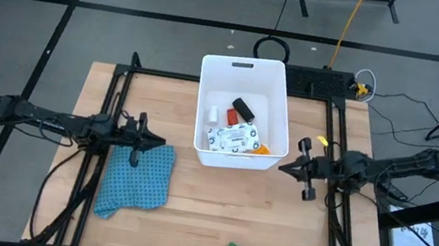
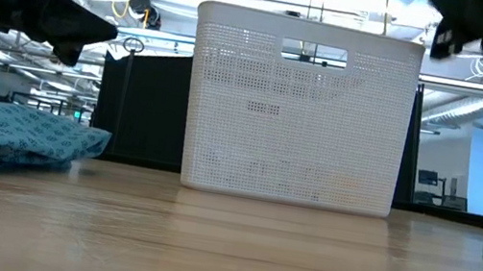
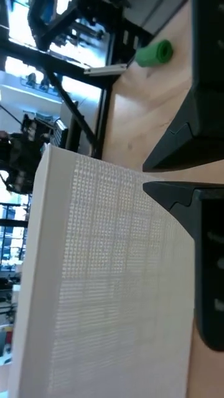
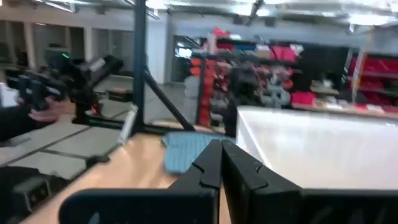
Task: Pick & place medical supplies in basket/bin
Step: Put the green bandage in the white basket
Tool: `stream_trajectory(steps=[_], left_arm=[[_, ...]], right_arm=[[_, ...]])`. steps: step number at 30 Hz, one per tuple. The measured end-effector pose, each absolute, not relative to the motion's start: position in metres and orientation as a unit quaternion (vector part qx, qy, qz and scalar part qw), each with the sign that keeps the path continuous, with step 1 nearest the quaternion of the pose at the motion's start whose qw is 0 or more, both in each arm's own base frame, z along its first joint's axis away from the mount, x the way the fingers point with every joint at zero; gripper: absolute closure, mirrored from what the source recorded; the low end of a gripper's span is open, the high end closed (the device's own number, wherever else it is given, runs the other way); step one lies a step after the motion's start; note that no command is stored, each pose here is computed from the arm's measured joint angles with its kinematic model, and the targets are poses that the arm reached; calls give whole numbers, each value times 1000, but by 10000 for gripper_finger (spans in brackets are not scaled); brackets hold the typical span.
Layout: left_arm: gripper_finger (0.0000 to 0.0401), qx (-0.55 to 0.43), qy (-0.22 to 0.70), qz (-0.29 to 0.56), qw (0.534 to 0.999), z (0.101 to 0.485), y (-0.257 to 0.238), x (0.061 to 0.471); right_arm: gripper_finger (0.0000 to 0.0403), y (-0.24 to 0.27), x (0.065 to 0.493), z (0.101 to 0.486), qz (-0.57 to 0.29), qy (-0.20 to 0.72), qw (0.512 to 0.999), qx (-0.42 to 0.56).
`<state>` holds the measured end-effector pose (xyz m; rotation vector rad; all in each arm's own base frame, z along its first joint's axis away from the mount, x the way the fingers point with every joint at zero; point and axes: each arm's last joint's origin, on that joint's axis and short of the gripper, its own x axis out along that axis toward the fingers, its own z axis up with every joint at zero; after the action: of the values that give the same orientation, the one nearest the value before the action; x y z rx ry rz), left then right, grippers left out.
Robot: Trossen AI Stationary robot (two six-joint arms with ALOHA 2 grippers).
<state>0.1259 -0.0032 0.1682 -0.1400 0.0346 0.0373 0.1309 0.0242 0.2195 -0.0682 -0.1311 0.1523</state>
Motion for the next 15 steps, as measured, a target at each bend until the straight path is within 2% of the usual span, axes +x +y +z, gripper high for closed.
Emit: stream_trajectory(steps=[4,9,15], left_arm=[[364,-106,16,19,994,168,-3,126],[364,-109,20,19,994,168,-3,126],[364,-108,30,19,994,166,-3,126]], right_arm=[[403,41,143,253,91,-51,993,-56],[403,73,161,303,69,80,992,-63],[403,127,188,331,78,221,971,-42]])
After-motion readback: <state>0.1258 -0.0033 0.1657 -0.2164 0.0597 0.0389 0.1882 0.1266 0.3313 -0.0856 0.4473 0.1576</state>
